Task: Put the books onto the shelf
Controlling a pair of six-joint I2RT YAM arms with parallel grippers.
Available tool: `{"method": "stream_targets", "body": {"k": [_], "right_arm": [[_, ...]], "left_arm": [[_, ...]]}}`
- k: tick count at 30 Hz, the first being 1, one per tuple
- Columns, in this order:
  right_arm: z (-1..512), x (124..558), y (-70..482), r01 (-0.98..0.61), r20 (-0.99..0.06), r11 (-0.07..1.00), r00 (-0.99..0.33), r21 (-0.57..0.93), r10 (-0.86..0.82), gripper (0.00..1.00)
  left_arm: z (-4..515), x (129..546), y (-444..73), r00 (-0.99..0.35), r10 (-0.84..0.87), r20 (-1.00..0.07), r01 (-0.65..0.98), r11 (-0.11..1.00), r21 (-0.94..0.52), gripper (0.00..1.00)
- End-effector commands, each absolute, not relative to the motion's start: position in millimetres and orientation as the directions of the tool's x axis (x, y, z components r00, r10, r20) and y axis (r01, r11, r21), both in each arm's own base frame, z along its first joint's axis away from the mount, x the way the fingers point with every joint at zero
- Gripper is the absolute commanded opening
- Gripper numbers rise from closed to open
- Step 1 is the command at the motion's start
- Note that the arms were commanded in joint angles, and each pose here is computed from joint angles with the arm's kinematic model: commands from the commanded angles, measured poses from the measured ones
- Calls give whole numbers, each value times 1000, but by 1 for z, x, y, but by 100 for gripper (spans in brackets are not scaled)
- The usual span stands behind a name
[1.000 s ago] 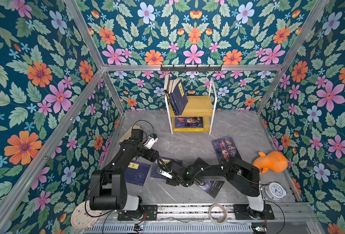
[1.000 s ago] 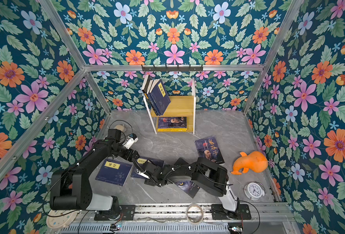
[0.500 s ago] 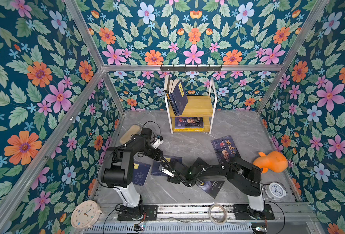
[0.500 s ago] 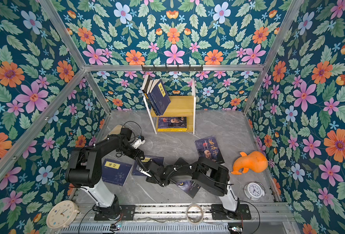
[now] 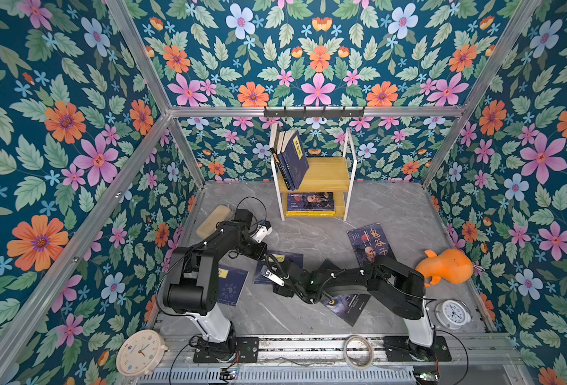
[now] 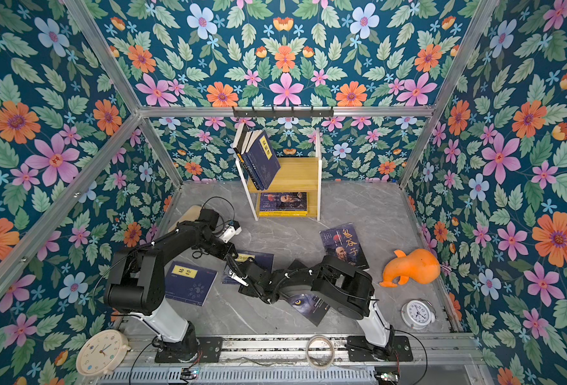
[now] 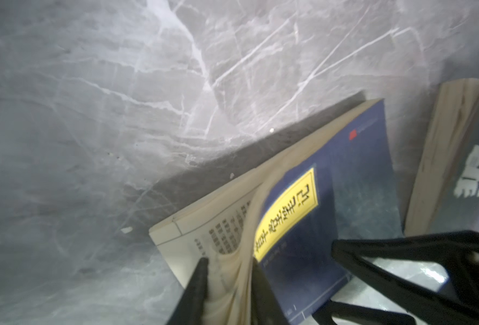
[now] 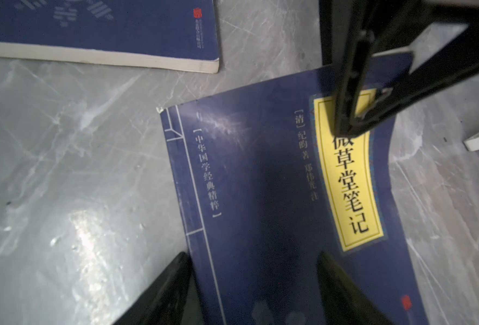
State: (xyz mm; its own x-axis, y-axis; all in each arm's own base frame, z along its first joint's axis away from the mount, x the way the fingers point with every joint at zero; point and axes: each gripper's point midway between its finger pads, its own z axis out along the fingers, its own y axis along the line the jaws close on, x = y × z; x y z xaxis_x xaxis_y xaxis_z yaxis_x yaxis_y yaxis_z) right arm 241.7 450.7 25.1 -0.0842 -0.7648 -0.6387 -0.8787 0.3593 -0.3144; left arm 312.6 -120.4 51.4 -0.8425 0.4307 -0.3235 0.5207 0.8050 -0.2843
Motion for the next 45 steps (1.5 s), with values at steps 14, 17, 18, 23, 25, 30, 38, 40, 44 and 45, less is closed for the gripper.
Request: {"method": "stream_targets", "body": {"k": [14,17,18,23,25,30,38,40,44,45], "right_arm": [[15,235,403,-805,-460,316,-61,-502,-886,76],[21,246,403,-749,-474,347,-50,-565,-879,76],[24,249,403,-730,-475,356,-49,-583,-879,76],[23,259,402,-675,-457,351,-22,-649,-889,73],[21,265,403,-646,-452,344,2,-681,-892,71],[18,277,407,-579,-417,307,65,-756,-906,46],[26,274,401,-563,-423,307,84,-767,-902,0],[29,273,399,-563,-430,314,83,-765,-899,0],[37,271,397,-564,-449,334,73,-755,-891,0],[39,270,398,-566,-453,337,73,-752,-889,0]], "left_arm": [[102,309,-142,-848,321,-421,492,772,-403,0],[105,305,-147,-851,311,-423,491,755,-434,0],[104,303,-147,-851,311,-422,492,754,-436,0],[104,301,-145,-850,311,-426,492,758,-428,0],[105,300,-146,-849,311,-427,494,754,-433,0],[102,299,-145,-848,313,-428,495,755,-429,0],[113,309,-134,-837,263,-479,471,791,-390,22],[118,311,-131,-830,242,-503,465,799,-382,35],[137,314,-130,-779,233,-582,500,791,-353,62],[142,315,-128,-766,227,-602,503,794,-341,67]]}}
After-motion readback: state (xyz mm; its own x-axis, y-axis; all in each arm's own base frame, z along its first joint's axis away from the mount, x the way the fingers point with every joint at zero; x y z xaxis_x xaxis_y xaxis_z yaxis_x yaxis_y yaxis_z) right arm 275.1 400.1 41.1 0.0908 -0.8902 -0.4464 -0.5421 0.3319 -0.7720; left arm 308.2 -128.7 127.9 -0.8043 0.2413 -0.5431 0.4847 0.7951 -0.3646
